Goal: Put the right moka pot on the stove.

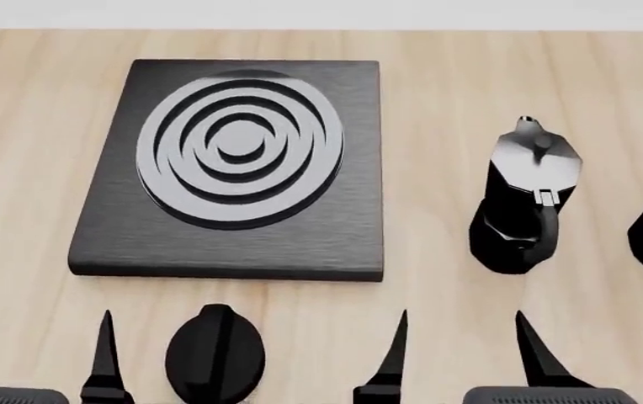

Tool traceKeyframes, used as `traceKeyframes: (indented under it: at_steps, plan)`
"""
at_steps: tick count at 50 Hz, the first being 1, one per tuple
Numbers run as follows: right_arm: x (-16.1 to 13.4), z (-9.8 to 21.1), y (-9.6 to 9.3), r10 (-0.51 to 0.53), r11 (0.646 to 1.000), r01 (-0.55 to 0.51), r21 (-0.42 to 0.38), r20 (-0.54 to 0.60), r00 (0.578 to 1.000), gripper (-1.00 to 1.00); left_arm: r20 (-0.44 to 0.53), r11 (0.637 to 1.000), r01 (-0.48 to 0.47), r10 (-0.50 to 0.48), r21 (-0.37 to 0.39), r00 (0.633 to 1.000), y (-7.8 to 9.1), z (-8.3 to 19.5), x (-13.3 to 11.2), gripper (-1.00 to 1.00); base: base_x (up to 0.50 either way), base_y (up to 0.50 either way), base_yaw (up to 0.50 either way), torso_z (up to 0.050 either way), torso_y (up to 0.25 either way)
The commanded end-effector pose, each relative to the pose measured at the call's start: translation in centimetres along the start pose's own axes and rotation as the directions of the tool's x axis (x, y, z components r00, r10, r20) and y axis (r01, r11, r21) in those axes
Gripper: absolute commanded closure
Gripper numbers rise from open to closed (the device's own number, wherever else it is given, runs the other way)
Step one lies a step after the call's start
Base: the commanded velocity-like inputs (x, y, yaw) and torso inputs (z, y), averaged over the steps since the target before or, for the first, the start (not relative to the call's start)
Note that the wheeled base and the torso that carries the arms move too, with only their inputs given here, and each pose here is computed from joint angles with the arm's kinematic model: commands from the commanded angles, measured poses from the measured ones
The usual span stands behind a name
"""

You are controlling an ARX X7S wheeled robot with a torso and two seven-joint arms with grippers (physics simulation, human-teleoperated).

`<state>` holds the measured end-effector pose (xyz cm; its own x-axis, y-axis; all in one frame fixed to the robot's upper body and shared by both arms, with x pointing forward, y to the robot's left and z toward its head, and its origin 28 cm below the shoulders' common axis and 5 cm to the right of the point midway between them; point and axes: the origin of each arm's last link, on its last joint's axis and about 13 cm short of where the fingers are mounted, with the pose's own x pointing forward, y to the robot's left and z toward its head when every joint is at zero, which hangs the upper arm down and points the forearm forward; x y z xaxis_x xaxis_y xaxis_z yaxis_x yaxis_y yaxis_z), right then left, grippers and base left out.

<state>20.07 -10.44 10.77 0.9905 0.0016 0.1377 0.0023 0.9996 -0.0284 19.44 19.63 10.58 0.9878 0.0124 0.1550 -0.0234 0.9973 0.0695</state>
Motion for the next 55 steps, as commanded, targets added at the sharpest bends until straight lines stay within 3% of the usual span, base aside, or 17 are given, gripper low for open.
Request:
traceKeyframes:
  at_steps: [1, 24, 44, 55]
  plan:
    - [-0.1, 0.0, 0.0, 0.002, 1.0, -0.002, 0.002, 0.0, 1.0, -1.0, 0.001, 1.0, -0.006, 0.006, -0.002, 1.0, 0.1, -0.1, -0.1, -1.0, 0.0, 0.0, 0.0, 0.0, -0.049]
    - [0.0, 0.4, -0.6, -0.017, 1.0, 0.018, -0.006, 0.012, 1.0, -1.0, 0.021, 0.999, -0.002, 0.003, -0.04, 1.0, 0.1, -0.6, 0.8, -1.0, 0.0, 0.0, 0.0, 0.0, 0.0]
    - [-1.0, 2.3, -6.8, -0.202, 0.976, 0.205, -0.078, 0.05, 0.978, -1.0, 0.011, 1.0, -0.011, 0.011, -0.023, 1.0, 0.0, -0.8, 0.7, -1.0, 0.0, 0.0, 0.0, 0.0, 0.0]
    - [-1.9, 3.7, -9.5, -0.26, 0.963, 0.263, -0.065, 0.051, 0.964, -1.0, 0.01, 0.999, -0.007, 0.007, -0.031, 1.0, 0.0, -1.0, 0.8, -1.0, 0.0, 0.0, 0.0, 0.0, 0.0]
